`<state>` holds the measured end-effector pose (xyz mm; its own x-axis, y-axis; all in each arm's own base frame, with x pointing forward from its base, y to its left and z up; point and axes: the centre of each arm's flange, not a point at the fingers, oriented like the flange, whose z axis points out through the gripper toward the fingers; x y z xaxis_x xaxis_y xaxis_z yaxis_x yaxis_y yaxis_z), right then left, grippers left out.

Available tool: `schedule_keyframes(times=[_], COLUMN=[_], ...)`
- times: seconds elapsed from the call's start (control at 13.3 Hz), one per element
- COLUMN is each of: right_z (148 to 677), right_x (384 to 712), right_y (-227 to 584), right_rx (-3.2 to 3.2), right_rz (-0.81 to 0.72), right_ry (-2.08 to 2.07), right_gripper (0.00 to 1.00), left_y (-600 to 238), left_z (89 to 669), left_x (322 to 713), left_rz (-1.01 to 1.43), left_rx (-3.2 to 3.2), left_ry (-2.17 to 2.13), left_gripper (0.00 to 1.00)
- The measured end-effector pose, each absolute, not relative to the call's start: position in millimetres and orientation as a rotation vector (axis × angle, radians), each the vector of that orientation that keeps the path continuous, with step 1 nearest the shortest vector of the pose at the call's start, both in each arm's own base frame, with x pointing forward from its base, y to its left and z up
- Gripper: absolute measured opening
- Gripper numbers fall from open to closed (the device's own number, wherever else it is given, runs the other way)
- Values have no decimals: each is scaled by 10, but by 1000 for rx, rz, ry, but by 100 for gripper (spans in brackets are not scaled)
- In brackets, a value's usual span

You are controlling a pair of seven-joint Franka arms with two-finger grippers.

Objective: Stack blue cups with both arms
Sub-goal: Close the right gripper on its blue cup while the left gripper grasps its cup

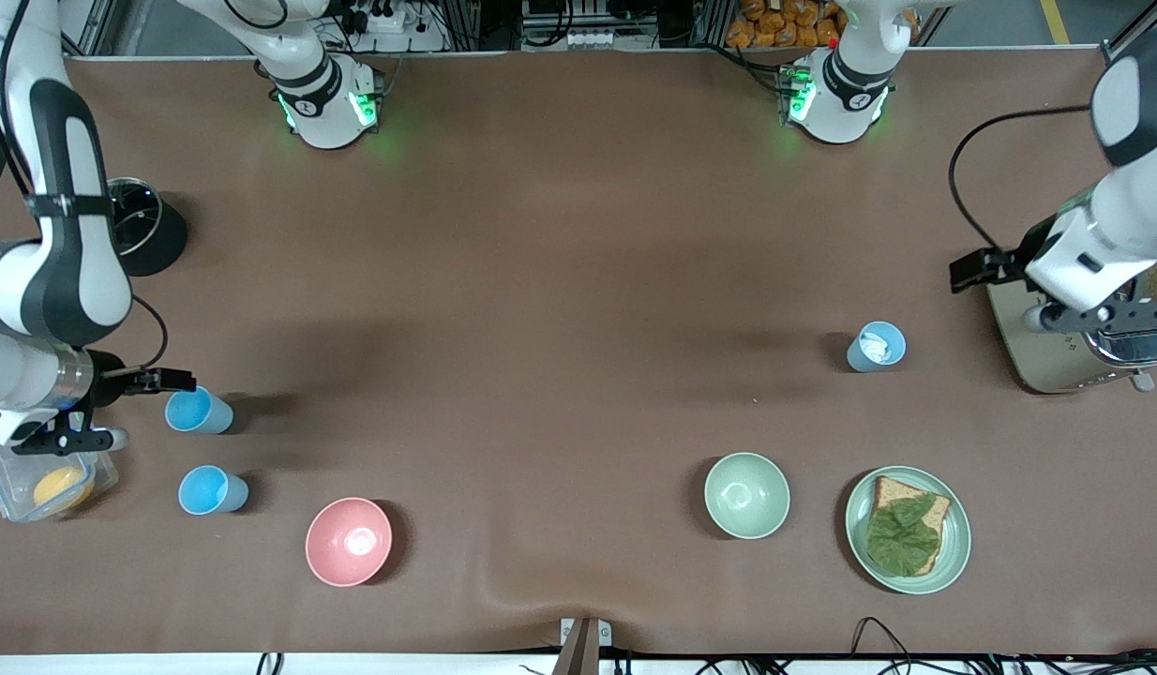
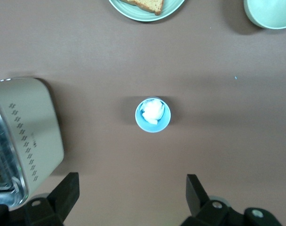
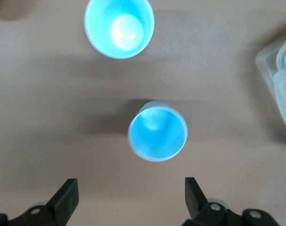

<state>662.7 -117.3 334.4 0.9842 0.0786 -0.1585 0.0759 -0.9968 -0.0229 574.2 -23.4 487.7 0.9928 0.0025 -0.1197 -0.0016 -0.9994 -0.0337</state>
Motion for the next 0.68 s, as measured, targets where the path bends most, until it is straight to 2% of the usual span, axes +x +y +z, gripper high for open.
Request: schedule_keyframes(times=[0.23,0.68], right_z=[2882,2361], right_x=[6660,6673], right_y=[-1551,-1688], right_rx=[-3104,-3098], right_rz=[209,205], right_ry=[-248,-303], right_gripper=[100,100], left_y=[-251,-145], left_z=[4175,3091], left_x=[5888,5669], left_rz=[144,182], left_rx=[-3116,-3125], left_ry=[10,-11], left_gripper=[100,100])
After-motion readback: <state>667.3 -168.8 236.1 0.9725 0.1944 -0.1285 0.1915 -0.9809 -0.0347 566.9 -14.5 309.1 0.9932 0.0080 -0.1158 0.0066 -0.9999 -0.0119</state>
